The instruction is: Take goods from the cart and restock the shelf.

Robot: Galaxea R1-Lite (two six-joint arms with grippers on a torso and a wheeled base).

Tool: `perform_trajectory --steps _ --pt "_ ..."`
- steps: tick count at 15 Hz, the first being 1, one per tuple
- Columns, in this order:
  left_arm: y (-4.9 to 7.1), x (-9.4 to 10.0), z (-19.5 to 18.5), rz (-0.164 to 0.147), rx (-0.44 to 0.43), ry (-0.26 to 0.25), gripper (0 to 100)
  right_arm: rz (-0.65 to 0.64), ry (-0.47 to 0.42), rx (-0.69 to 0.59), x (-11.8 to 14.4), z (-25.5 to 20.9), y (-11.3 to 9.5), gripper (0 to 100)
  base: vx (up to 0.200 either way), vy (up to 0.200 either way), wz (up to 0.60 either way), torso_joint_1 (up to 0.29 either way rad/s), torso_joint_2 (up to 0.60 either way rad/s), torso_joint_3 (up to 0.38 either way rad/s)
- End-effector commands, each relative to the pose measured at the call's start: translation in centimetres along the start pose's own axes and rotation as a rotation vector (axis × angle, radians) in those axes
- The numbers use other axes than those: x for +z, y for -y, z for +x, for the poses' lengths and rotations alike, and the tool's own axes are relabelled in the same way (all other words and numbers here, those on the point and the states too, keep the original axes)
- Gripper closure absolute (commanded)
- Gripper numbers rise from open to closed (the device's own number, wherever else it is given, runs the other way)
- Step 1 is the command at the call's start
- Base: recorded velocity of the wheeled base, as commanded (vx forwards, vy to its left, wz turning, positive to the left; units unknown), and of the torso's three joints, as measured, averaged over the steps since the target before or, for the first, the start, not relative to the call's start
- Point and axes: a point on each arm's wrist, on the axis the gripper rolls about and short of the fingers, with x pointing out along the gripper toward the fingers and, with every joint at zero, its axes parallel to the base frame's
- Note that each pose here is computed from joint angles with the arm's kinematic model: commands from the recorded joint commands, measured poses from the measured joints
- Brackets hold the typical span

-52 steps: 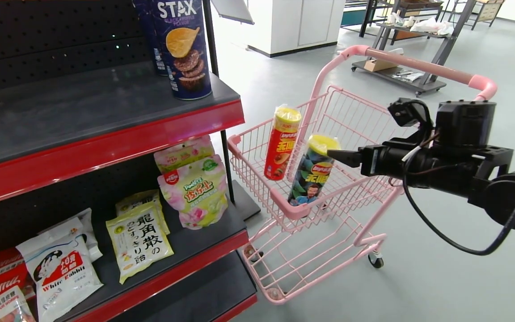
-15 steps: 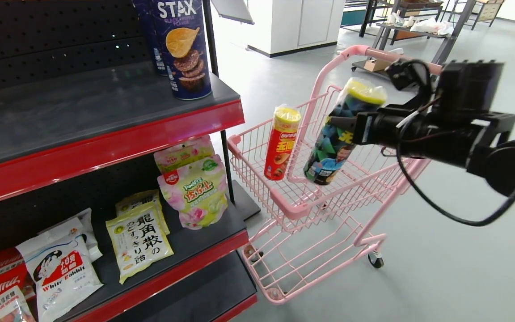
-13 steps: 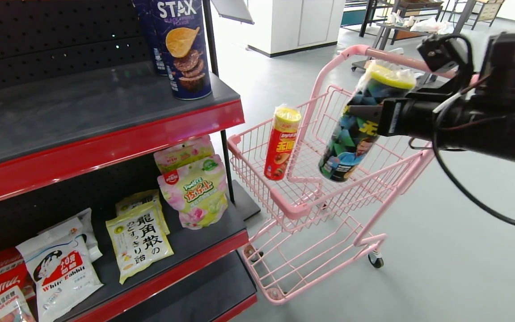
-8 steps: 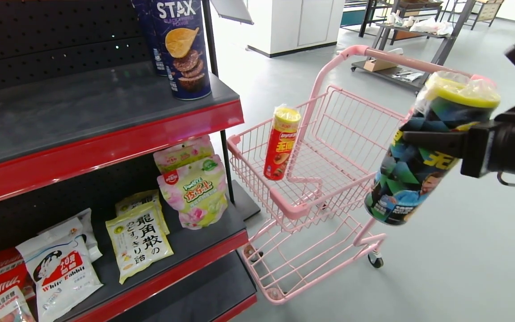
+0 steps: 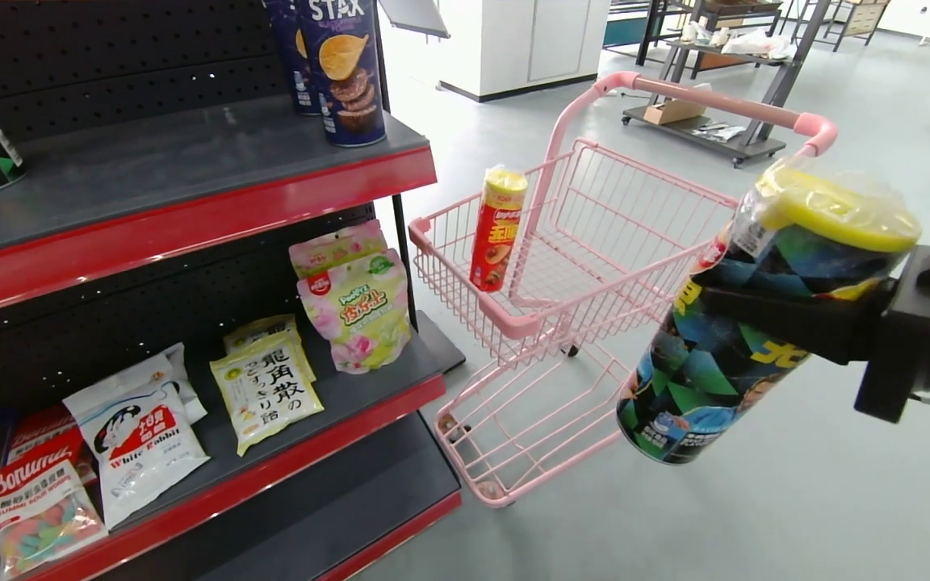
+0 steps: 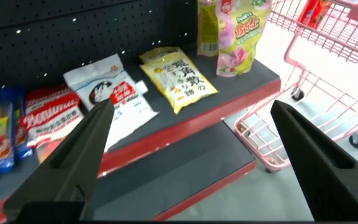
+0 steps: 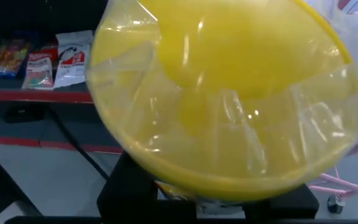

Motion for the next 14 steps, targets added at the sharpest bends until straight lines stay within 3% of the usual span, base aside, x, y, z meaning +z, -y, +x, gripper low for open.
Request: perform_trajectory --steps 1,2,9,14 --pt "0.0 -0.02 0.02 -0.001 0.001 -0.002 0 -0.019 -0.049 -0.002 -1.06 0.92 -0.35 100 -0.2 0.0 0.0 0.002 0.01 0.002" --pt "0.0 0.02 0.0 -0.001 0.001 -0.001 0 -0.028 -0.055 0.003 -1.26 0.93 -0.54 100 -0.2 0.0 0.0 0.002 0.0 0.002" --pt "0.0 -0.02 0.02 -0.001 0.001 -0.002 0 -0.066 -0.062 -0.056 -1.46 1.0 -0.39 100 0.0 0.0 0.0 0.0 0.0 0.0" --pt "0.0 0.02 0.0 -0.001 0.001 -0.001 0 -0.067 -0.072 -0.079 -1.6 1.22 -0.32 100 0.0 0.0 0.6 0.001 0.0 0.002"
